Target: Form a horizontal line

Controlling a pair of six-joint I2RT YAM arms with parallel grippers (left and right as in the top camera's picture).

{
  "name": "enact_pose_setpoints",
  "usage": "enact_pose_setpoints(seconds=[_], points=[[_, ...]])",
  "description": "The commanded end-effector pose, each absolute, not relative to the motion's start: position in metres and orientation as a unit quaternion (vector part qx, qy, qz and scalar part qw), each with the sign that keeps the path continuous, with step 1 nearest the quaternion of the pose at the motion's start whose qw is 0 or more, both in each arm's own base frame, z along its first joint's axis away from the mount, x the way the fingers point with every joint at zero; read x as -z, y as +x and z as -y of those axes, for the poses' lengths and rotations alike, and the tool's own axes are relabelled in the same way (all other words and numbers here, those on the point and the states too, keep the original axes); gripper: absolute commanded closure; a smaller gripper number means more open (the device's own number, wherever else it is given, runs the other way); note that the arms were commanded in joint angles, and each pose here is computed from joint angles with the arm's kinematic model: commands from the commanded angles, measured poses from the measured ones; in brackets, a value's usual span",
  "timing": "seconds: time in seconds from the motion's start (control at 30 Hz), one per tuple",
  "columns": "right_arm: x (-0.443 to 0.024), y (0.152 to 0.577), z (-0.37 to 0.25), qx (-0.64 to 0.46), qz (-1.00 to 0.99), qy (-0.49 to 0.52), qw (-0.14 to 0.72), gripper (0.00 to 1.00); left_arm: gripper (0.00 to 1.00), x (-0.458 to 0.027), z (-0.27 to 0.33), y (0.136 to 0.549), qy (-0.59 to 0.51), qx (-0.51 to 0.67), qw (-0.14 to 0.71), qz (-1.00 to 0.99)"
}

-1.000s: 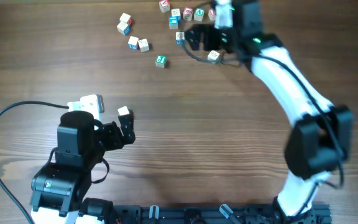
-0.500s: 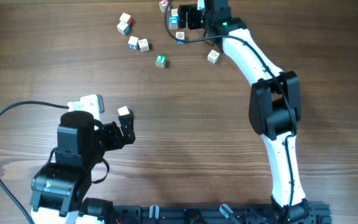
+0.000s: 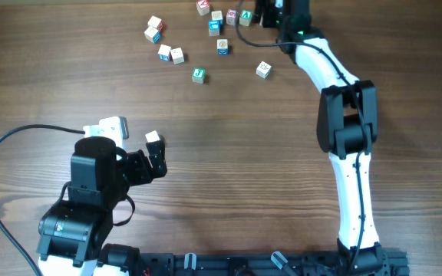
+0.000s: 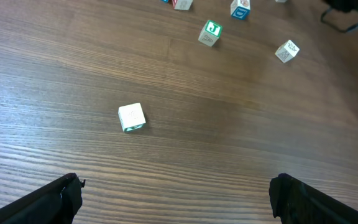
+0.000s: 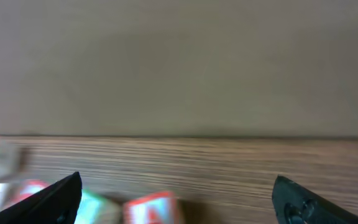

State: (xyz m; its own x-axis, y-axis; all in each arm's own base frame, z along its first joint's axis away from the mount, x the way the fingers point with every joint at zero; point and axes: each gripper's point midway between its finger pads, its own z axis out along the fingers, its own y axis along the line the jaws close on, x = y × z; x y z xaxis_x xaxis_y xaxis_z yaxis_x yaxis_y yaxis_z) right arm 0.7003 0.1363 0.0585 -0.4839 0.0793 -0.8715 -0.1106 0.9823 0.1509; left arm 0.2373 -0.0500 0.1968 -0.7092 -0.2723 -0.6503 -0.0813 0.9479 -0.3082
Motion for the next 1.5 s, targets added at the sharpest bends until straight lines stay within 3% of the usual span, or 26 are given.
enact_pose_setpoints(seconds=[0.0,0.2,0.3,0.37,0.4,0.47,0.57,0.7,0.87,1.0,1.1,1.23,1.47], points=[[-0.029,0.698,-0.155,-0.114,-0.862,-0.021,0.494,0.04,0.0,-0.2,0.052,0.237,-0.099,0.137,0.371,-0.913],[-0.01,0.693,-0.164,-0.124,-0.866,-0.059,0.482,0.06,0.0,-0.2,0.052,0.237,-0.099,0.137,0.371,-0.913],[-0.001,0.691,-0.167,-0.12,-0.868,-0.068,0.477,0.13,0.0,-0.2,0.052,0.237,-0.099,0.137,0.371,-0.913],[0.002,0.692,-0.164,-0.111,-0.87,-0.065,0.477,0.28,0.0,-0.2,0.052,0.237,-0.099,0.137,0.371,-0.913],[0.002,0.692,-0.162,-0.106,-0.87,-0.063,0.477,0.43,0.0,-0.2,0.052,0.237,-0.099,0.137,0.371,-0.913],[0.002,0.692,-0.162,-0.104,-0.87,-0.063,0.478,0.59,0.0,-0.2,0.052,0.237,-0.099,0.137,0.371,-0.913],[-0.007,0.693,-0.162,-0.105,-0.867,-0.063,0.482,0.72,0.0,-0.2,0.052,0.237,-0.099,0.137,0.371,-0.913],[-0.045,0.691,-0.161,-0.104,-0.867,-0.063,0.484,0.77,0.0,-0.2,0.052,0.237,-0.099,0.137,0.371,-0.913],[-0.129,0.672,-0.157,-0.098,-0.868,-0.074,0.482,0.81,0.0,-0.2,0.052,0.237,-0.099,0.137,0.371,-0.913],[-0.186,0.63,-0.164,-0.125,-0.883,-0.091,0.444,0.85,0.0,-0.2,0.052,0.237,-0.099,0.137,0.371,-0.913],[-0.202,0.586,-0.187,-0.201,-0.894,-0.127,0.381,0.87,0.0,-0.2,0.052,0.237,-0.099,0.137,0.371,-0.913],[-0.191,0.531,-0.221,-0.312,-0.896,-0.161,0.27,0.86,0.0,-0.2,0.052,0.237,-0.099,0.137,0.371,-0.913],[-0.087,0.422,-0.268,-0.328,-0.93,-0.157,0.048,0.91,0.0,-0.2,0.052,0.237,-0.099,0.137,0.371,-0.913]])
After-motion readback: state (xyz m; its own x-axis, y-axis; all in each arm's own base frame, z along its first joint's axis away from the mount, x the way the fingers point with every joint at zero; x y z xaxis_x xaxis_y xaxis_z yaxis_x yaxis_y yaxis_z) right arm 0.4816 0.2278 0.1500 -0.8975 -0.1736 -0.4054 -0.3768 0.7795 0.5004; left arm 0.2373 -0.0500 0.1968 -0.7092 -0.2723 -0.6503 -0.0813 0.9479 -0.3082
